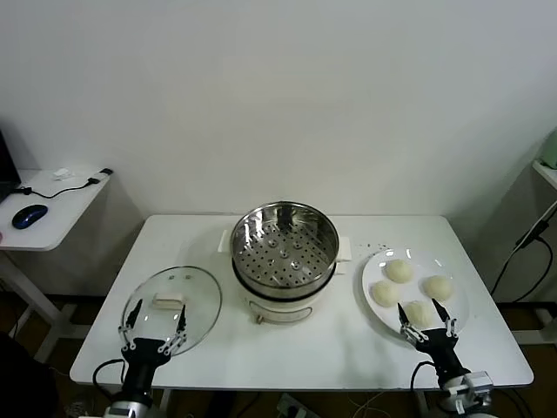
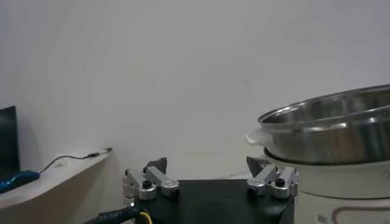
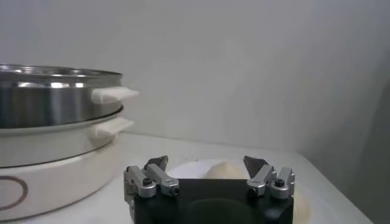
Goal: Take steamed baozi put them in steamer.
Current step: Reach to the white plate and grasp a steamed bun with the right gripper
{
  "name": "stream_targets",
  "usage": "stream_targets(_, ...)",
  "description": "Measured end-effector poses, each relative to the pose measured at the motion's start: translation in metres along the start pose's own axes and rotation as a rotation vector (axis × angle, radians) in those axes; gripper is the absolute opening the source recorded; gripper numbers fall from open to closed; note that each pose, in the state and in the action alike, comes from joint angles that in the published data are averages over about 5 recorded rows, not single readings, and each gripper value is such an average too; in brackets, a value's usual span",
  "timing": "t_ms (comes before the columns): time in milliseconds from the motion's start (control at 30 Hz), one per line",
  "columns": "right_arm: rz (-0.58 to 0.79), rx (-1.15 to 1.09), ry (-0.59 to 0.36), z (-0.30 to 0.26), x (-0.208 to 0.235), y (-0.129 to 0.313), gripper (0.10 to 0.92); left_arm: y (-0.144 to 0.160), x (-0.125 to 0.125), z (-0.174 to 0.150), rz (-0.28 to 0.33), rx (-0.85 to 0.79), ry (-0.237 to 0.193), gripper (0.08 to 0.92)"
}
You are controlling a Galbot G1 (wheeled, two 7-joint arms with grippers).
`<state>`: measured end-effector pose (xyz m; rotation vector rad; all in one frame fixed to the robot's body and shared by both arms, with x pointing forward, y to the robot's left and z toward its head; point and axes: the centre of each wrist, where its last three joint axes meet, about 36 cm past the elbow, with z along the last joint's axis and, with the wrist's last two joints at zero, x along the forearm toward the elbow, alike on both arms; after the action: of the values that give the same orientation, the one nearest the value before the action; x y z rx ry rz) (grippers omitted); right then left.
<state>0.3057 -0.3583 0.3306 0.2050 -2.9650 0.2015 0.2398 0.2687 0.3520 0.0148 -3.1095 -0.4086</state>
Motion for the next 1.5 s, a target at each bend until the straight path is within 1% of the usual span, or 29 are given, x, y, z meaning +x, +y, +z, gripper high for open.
stream_targets(67,-0.022,0.026,0.01,-0.003,-0.004,-0.006,0.823,0.0,0.0,0.0,-0.002,0.0,-0.001,0.823)
stream_targets(167,-0.096,0.114,0.045,-0.016,-0.017,-0.026,0.823,0.001,-0.001,0.0,-0.007,-0.001,-0.002,0.823)
stream_targets(367,-0.288,0.345,0.166,-0.055,-0.053,-0.079,0.823,0.0,0.001,0.002,-0.009,0.002,0.002,0.823)
stream_targets(567,-0.491,0.586,0.3,-0.106,-0.108,-0.122,0.823,0.001,0.003,0.005,-0.008,0.003,0.007,0.823)
stream_targets(733,-0.65,0.761,0.409,-0.145,-0.161,-0.137,0.823,0.003,0.005,0.007,-0.015,0.003,0.012,0.823)
stream_targets(867,-0.744,0.893,0.501,-0.17,-0.199,-0.149,0.823,0.005,0.007,0.008,-0.021,0.004,0.018,0.823)
stream_targets(1133,-0.842,1.065,0.67,-0.207,-0.264,-0.167,0.823,0.006,0.009,0.012,-0.029,0.004,0.033,0.823)
stream_targets(1300,-0.873,1.112,0.752,-0.211,-0.296,-0.17,0.823,0.008,0.008,0.015,-0.032,0.002,0.04,0.823)
stream_targets(1500,-0.902,1.133,0.821,-0.205,-0.326,-0.163,0.823,0.009,0.007,0.018,-0.035,-0.003,0.05,0.823)
